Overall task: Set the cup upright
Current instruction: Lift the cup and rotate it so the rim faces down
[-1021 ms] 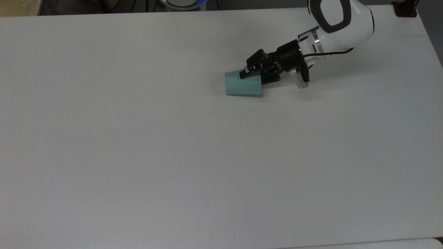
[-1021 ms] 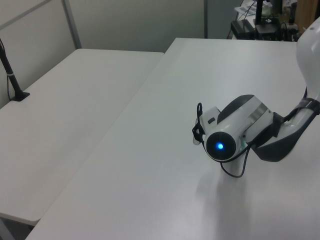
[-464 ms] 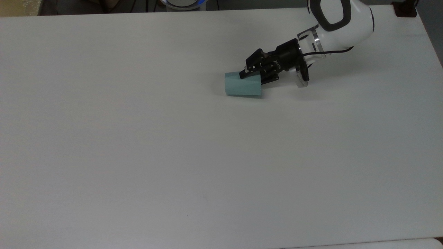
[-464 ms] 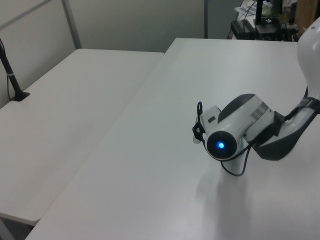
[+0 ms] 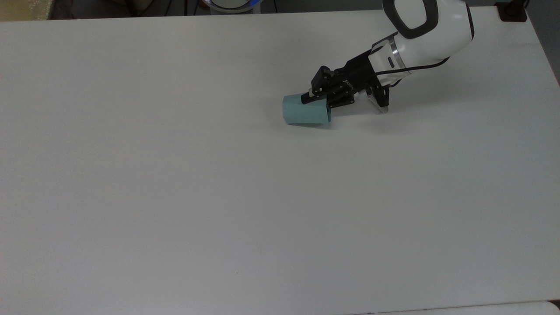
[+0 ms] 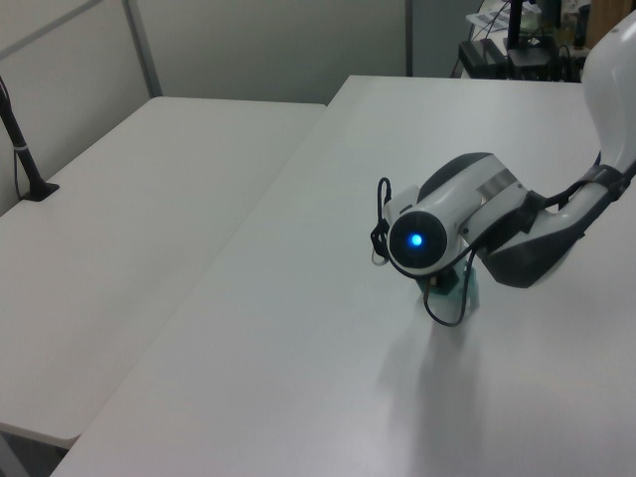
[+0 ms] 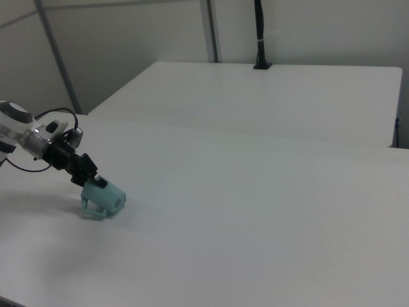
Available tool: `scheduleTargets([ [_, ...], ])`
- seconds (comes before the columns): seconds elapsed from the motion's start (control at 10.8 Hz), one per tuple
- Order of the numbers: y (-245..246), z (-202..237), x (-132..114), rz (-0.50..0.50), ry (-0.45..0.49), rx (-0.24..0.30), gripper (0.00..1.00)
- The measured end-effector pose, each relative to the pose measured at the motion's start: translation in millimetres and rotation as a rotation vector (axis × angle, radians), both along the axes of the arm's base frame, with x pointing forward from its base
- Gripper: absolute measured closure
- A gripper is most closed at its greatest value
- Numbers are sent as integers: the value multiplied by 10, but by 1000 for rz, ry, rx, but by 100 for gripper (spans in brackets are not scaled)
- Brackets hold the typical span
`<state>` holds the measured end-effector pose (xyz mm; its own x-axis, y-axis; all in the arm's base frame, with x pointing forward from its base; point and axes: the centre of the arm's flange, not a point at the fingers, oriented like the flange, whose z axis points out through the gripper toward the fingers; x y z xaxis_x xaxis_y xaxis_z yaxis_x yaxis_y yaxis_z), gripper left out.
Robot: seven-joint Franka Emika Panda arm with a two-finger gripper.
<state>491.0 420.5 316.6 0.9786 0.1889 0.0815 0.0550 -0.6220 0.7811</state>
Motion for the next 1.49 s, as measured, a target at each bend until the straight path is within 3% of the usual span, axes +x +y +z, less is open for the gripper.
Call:
scheduleTargets([
  [0.28, -70, 338, 92, -44, -12, 84, 95],
  [0.74, -287, 998, 176, -99, -33, 199, 96],
  [0.84, -381, 1175, 247, -119, -49, 256, 96],
  [0.93, -498, 1412, 329, -142, -69, 345, 96],
  [1.21, -1268, 2100, 586, -215, -13, 641, 96],
  [1.49, -2125, 2132, 680, -272, -18, 832, 96],
])
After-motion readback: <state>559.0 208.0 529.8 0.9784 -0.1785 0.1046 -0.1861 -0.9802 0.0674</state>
